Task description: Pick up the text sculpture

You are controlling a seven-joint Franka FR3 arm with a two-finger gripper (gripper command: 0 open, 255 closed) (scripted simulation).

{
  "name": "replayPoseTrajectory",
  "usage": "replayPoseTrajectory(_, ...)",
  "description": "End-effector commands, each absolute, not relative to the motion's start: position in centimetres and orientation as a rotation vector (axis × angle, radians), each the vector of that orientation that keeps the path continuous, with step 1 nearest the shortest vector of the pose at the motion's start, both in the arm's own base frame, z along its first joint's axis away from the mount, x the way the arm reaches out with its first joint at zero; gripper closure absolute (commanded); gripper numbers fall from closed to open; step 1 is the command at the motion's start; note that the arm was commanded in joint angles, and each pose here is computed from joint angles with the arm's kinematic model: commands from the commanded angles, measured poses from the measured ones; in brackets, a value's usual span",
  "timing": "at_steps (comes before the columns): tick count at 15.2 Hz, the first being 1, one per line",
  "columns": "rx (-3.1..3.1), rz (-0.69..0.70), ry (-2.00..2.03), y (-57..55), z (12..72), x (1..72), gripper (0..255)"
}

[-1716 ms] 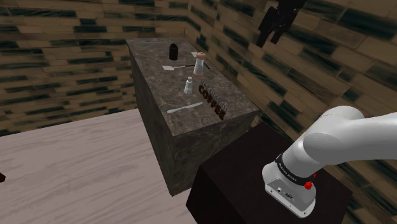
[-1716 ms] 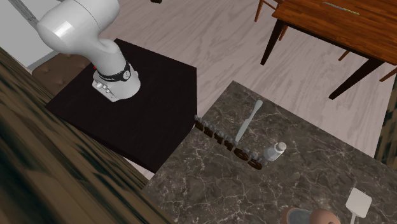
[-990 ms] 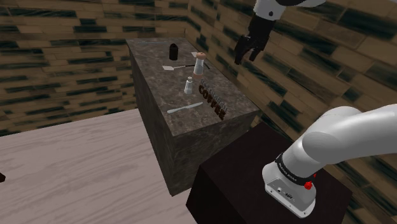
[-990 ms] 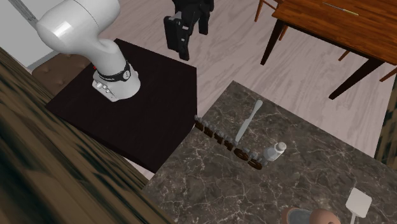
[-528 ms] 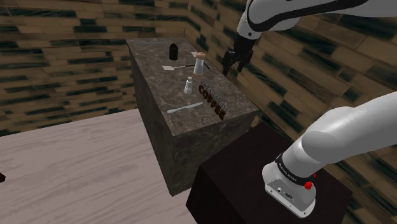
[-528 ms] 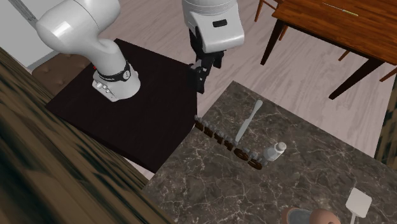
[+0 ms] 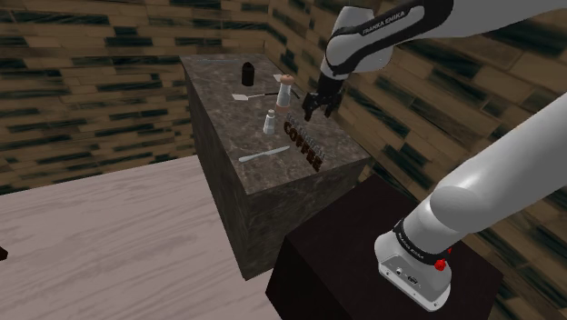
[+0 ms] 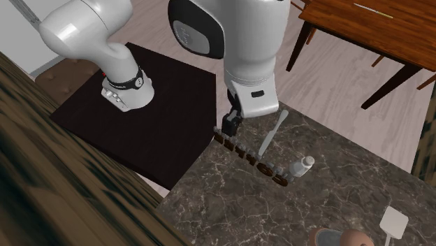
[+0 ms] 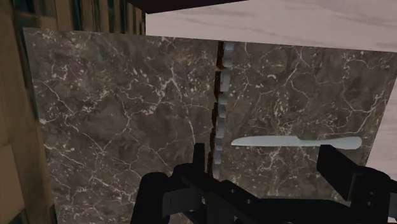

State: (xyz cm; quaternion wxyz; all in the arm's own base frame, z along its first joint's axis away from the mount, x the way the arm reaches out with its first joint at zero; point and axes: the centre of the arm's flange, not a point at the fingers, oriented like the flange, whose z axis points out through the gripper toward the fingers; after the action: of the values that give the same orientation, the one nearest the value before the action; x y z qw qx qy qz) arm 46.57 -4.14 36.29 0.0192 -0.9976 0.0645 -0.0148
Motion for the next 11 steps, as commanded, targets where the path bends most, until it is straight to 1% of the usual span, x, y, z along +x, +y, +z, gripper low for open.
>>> replayPoseTrajectory(1,-3.093,-0.042,0.222,-4.9,34.1,47.9,0)
replayPoseTrajectory(7,-3.082,-0.026,0.285,-6.7,27.3,51.7,0)
replayPoseTrajectory(11,-3.080,-0.024,0.292,-6.9,24.9,52.2,0)
